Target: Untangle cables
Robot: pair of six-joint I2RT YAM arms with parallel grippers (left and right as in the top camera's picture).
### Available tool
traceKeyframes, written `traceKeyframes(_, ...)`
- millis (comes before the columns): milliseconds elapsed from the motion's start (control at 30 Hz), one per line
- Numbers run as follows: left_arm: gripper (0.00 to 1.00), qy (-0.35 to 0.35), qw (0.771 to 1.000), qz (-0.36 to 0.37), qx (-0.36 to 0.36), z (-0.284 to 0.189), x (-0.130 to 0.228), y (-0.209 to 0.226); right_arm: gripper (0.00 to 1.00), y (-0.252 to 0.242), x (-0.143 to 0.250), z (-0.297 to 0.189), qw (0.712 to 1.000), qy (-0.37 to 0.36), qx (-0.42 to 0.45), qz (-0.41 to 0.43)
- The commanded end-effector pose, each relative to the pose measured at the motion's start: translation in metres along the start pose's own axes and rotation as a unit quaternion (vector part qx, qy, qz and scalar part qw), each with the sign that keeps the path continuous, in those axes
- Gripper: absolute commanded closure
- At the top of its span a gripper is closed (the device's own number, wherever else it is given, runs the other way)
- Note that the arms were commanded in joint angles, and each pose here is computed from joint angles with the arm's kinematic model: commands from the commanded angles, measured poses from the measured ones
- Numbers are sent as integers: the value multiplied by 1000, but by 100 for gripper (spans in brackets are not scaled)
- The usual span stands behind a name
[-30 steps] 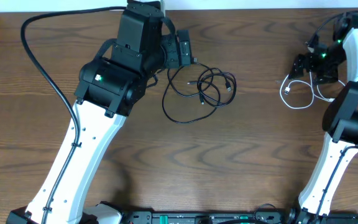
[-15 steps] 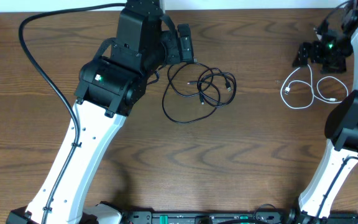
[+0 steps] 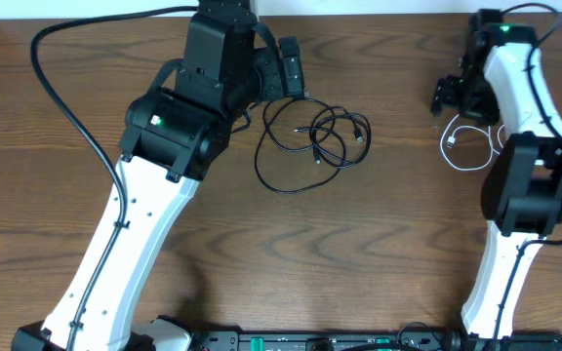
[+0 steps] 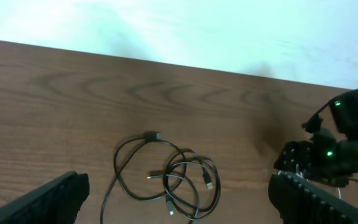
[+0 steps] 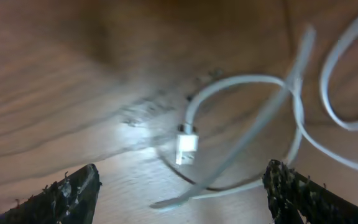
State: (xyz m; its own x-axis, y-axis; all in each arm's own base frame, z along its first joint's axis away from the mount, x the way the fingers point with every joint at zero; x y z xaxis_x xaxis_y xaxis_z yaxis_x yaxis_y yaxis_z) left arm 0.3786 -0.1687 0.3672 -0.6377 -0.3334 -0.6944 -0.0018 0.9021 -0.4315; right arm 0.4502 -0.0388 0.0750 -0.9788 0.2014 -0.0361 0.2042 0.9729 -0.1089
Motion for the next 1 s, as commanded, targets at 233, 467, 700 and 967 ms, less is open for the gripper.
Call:
traceKeyframes(233, 3, 30, 999, -2, -25, 22, 12, 9, 13, -77, 13, 14, 994, 42, 68, 69)
traceKeyframes(467, 3, 14, 999, -1, -35, 22, 6, 11, 14, -92, 20, 25, 998, 60, -2, 20)
traceKeyframes(700, 3, 14, 999, 0, -35, 22, 6, 11, 19, -97, 16, 58, 998, 33, -42, -35)
traceKeyframes(967, 3, 14, 999, 0, -35, 22, 6, 11, 36, -96, 12, 74, 998, 12, -39, -53)
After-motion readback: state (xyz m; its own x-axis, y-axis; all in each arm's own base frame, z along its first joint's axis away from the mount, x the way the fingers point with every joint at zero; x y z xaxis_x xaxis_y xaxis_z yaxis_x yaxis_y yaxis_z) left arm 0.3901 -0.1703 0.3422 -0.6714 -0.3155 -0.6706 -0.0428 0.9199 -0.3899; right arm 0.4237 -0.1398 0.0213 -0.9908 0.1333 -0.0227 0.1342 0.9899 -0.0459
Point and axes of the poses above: each gripper's point midway between its finger pads, its own z axis out along the fingers, its own y axis along the line the jaws close on, x = y × z, the point moved 2 cm from there along -z, back along the fingers, and after that the axes turned 9 degrees about -z, right-handed, at the moved point
